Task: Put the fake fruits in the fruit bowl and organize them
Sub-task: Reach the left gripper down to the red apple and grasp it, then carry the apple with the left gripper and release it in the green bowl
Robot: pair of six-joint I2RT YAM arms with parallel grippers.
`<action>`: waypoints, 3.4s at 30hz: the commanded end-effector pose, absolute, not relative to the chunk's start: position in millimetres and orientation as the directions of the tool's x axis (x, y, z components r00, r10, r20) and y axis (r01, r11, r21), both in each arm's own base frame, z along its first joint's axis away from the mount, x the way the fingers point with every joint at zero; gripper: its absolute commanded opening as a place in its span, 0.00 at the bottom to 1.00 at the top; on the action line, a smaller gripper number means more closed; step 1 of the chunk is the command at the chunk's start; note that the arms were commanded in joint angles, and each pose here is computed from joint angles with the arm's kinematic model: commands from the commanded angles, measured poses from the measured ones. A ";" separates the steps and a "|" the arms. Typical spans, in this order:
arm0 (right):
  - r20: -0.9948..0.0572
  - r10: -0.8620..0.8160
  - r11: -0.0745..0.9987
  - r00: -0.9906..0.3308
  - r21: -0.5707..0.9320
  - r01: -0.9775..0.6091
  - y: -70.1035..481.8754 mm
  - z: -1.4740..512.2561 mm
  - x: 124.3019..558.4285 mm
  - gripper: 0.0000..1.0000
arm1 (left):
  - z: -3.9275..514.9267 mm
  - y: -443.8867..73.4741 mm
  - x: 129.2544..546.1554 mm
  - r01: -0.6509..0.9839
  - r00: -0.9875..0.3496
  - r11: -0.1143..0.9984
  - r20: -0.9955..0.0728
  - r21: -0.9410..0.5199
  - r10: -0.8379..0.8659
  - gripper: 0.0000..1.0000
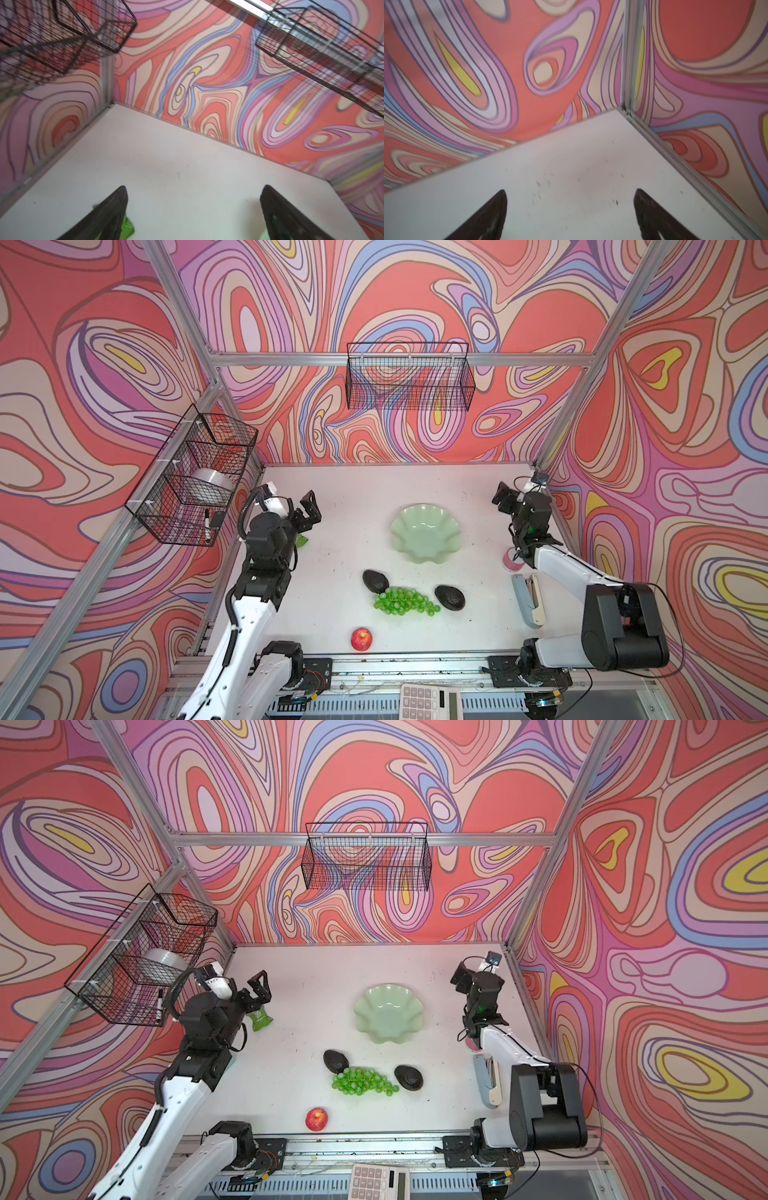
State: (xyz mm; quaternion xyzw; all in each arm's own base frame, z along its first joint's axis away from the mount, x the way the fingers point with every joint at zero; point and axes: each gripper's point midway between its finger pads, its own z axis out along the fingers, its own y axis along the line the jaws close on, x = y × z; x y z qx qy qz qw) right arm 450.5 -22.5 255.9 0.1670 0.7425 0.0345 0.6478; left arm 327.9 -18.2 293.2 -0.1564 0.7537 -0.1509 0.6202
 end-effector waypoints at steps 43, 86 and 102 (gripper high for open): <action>-0.726 0.410 0.906 -0.552 0.394 0.156 24.2 178.5 412.9 0.98 | 33.8 -169.6 71.6 -0.116 -0.993 0.988 0.006 -0.101 -0.116 0.81; -0.712 0.342 0.935 -0.613 0.326 0.143 21.9 202.2 356.6 0.95 | 85.3 -361.0 407.6 0.287 -0.915 0.931 -0.353 -0.224 0.197 0.42; -0.627 0.329 0.907 -0.706 0.418 0.051 57.1 184.8 311.5 0.89 | 36.0 -358.8 406.0 0.215 -0.952 0.956 -0.261 -0.197 0.161 0.53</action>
